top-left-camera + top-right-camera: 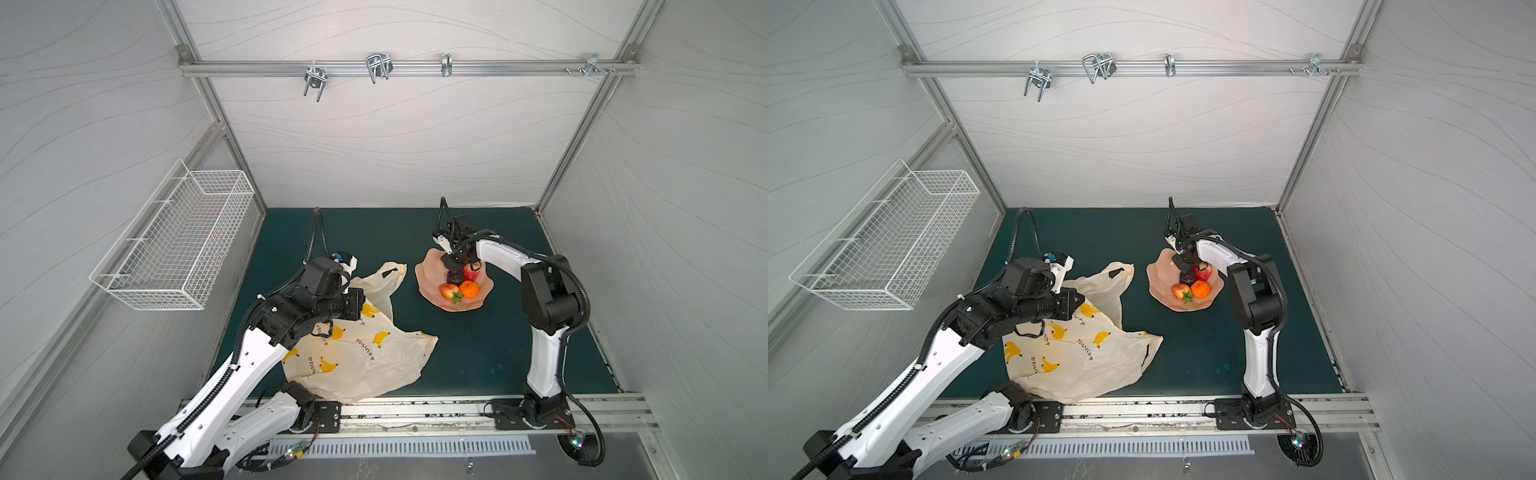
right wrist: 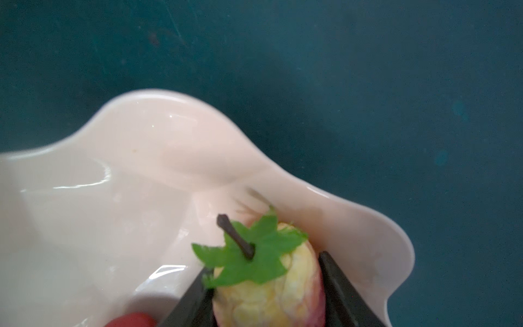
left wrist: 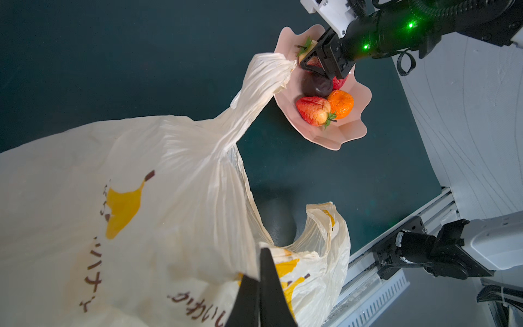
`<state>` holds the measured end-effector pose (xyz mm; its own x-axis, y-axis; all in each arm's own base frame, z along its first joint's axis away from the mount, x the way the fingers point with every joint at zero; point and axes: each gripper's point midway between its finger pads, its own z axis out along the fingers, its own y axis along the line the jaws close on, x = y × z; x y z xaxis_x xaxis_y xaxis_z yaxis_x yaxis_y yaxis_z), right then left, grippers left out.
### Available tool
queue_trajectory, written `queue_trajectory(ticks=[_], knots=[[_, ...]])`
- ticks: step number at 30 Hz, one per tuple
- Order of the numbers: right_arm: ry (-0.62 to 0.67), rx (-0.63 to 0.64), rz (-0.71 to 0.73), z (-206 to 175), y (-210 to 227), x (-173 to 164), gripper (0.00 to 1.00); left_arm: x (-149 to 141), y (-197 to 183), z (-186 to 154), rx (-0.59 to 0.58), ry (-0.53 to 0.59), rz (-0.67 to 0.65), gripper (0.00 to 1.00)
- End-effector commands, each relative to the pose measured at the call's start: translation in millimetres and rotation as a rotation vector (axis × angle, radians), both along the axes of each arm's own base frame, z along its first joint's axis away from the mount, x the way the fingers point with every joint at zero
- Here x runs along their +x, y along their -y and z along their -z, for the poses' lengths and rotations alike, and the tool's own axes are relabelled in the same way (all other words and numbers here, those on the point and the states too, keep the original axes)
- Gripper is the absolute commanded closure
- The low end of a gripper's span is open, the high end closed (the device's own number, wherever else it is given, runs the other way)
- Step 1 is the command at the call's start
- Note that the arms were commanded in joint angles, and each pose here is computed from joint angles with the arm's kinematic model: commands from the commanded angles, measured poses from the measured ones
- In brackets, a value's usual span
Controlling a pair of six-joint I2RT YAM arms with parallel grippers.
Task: Place the fruits into the plastic bag
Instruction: Pick up the fruit from the plate.
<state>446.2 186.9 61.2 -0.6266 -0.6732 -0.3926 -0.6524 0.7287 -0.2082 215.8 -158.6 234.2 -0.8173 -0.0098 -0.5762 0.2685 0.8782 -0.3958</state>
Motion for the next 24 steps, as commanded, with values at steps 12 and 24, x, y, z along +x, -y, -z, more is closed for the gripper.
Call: queue_trajectory(ticks=[12, 24], knots=[[0.094, 0.217, 0.095, -88, -12, -4, 0.64, 6, 7, -19, -0.039, 0.057, 0.014, 1.00], [-0.338, 0.980, 0.422, -152, -31, -43, 0.61, 11, 12, -19, -0.053, 0.069, 0.024, 1.00]])
